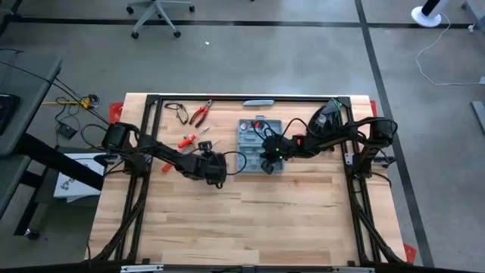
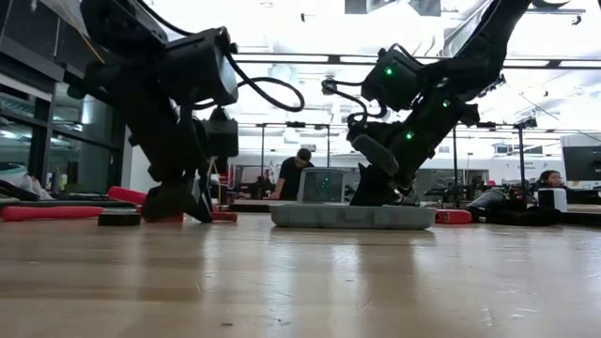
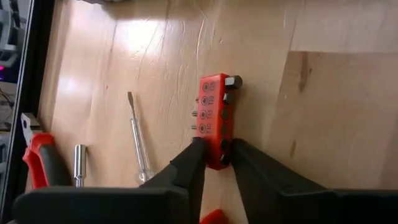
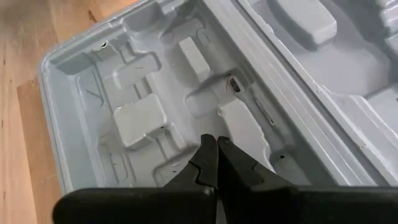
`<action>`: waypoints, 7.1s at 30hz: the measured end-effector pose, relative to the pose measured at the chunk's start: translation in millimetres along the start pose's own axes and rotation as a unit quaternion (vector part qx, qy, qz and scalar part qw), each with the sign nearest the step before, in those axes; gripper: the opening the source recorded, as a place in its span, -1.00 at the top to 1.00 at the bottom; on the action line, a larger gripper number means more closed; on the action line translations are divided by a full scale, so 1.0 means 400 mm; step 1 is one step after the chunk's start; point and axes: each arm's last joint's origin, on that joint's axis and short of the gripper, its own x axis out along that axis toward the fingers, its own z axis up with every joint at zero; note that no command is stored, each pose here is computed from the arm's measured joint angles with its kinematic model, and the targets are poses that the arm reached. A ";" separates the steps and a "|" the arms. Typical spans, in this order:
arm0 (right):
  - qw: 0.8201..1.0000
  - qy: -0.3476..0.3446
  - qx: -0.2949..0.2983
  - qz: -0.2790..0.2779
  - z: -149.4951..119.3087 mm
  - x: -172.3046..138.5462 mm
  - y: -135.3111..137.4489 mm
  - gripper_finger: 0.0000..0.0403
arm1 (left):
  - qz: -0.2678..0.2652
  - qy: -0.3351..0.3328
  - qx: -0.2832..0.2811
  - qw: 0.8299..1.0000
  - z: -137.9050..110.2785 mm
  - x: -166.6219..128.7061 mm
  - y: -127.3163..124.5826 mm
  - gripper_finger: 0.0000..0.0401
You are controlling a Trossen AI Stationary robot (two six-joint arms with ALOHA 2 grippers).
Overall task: Prefit tool cases
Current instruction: Remove the orange multi-bit set from the gray tool case, then remove the orange hex key set from the gray tool case
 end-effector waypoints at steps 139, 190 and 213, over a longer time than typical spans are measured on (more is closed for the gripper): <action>0.997 -0.076 0.015 0.004 0.115 -0.004 -0.082 1.00 | -0.107 -0.200 -0.107 0.968 0.127 0.137 0.131 0.51; 0.997 0.034 0.032 0.063 0.185 -0.037 -0.157 0.41 | -0.135 -0.161 -0.136 0.968 0.108 0.139 0.174 0.51; 0.993 0.085 0.052 0.061 0.148 0.006 -0.167 0.41 | -0.161 -0.197 -0.154 0.955 0.131 0.177 0.166 0.51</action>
